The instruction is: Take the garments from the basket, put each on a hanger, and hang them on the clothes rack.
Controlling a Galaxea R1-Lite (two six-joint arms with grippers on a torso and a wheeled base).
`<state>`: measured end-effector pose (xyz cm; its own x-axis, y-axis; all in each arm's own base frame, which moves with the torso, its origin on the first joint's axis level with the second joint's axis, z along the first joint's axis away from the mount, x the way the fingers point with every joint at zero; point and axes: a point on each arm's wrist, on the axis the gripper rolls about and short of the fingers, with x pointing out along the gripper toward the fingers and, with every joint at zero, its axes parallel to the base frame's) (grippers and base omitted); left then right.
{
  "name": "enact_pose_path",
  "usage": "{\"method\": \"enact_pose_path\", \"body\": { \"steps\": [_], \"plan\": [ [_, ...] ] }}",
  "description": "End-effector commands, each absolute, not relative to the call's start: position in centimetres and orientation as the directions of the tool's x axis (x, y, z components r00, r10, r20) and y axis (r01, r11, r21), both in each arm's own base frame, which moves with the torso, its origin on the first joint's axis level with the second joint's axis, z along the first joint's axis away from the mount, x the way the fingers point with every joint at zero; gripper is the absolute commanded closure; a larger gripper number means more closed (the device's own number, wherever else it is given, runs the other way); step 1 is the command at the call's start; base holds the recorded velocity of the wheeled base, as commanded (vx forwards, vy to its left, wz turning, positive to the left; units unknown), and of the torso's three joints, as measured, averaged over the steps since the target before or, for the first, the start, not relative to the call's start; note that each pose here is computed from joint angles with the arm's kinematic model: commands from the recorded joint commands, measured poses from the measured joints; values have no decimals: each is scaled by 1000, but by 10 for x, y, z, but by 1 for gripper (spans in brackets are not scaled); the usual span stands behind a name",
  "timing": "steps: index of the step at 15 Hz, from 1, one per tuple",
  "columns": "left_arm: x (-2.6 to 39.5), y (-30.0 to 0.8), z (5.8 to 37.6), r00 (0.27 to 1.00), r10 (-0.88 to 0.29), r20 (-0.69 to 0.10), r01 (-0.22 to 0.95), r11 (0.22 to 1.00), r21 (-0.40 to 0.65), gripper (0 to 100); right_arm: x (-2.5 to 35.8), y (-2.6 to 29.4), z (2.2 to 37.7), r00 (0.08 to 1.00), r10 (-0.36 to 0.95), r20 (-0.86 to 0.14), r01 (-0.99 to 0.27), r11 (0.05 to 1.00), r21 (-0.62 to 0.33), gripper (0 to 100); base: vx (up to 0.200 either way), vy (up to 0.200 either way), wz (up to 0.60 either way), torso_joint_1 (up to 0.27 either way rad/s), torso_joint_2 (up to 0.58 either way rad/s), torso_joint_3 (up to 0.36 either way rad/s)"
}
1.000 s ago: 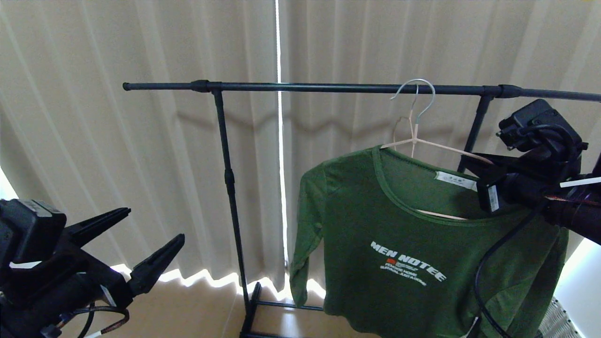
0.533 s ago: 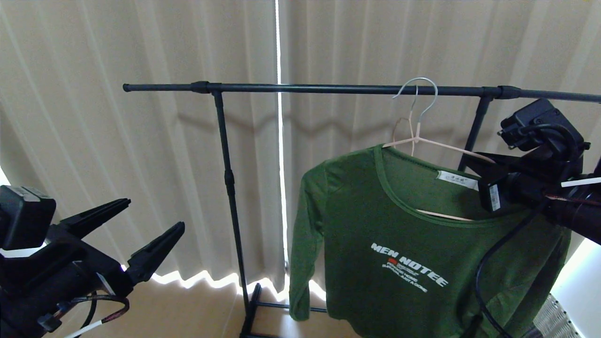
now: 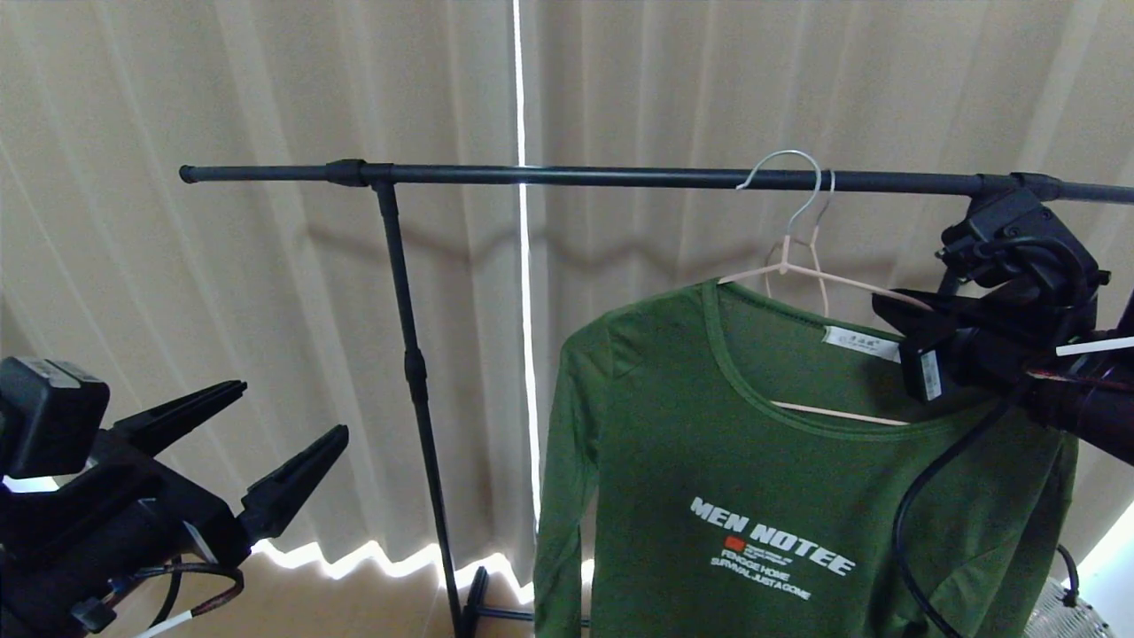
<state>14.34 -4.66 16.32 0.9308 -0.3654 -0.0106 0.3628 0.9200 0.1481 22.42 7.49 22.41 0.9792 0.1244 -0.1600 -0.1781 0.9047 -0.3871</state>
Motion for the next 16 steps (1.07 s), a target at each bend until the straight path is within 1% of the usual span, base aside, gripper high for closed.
{"method": "enact_pose_path", "body": {
  "steps": [1,3,11,13,16],
  "plan": [
    [143,-47,162,930,-367,-14,365,919,149,0,224,75,224,979,125,-163,-180,904,-388,100,200,0,0,-2,2,2],
    [144,-47,162,931,-366,-15,364,920,149,0,225,75,223,978,125,-166,-181,904,-388,100,200,0,0,0,-2,2],
    [143,-47,160,930,-367,-24,366,918,154,0,226,75,225,981,106,-160,-161,906,-391,100,0,0,0,0,0,0],
    [145,-47,157,929,-367,-41,369,917,153,0,232,75,220,984,19,-175,-90,910,-406,100,0,0,0,0,0,0],
    [146,-48,157,929,-367,-43,369,916,156,0,236,79,223,982,-78,-173,-4,903,-429,100,0,0,0,0,0,0]
  ]
}}
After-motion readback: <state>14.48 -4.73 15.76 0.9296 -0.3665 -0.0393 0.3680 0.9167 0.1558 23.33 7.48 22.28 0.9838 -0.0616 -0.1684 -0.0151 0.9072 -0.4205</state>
